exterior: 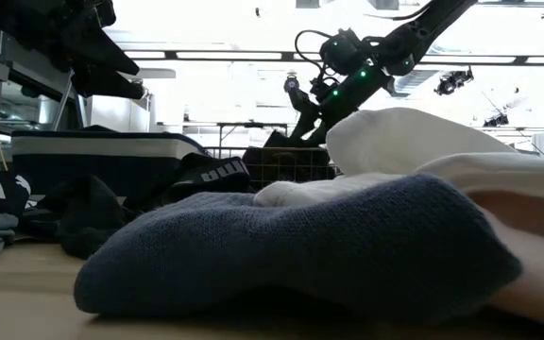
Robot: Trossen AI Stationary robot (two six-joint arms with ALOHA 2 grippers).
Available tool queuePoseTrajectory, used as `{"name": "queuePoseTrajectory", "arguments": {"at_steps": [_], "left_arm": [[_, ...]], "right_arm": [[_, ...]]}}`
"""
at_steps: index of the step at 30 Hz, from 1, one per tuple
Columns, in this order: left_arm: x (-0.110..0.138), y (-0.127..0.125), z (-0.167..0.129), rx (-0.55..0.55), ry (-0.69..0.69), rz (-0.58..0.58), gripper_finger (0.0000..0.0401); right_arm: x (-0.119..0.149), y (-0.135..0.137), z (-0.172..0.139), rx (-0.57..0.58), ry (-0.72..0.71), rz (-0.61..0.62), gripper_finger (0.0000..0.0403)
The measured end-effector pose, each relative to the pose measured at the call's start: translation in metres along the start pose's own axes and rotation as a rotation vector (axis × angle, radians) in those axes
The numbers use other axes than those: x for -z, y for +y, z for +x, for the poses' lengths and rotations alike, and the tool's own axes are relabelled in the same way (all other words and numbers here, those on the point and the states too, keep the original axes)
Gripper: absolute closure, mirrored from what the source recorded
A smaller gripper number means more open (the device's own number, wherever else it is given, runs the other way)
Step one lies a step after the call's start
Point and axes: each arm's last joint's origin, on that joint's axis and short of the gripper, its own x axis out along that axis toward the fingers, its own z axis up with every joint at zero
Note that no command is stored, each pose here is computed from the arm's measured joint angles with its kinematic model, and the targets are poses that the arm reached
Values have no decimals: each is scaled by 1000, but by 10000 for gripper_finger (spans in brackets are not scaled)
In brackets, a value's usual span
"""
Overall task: Pick & Place Cloths
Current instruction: Put the black underwear into the wire basket, then put the gray underwear into the wire basket
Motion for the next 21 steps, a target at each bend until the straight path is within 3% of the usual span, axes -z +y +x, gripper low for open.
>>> {"name": "queuePoseTrajectory", "arguments": {"at_steps": [4, 8, 13, 21], "left_arm": [[0, 0, 0, 0, 0, -7, 85], [0, 0, 0, 0, 0, -8, 85], [0, 0, 0, 0, 0, -10, 85], [0, 0, 0, -1, 0, -13, 85]], "right_arm": [[-9, -5, -8, -68, 20, 65, 188], [-21, -9, -25, -179, 64, 88, 152], [-28, -9, -55, -229, 145, 71, 143], [-13, 15, -111, -212, 293, -133, 143]]}}
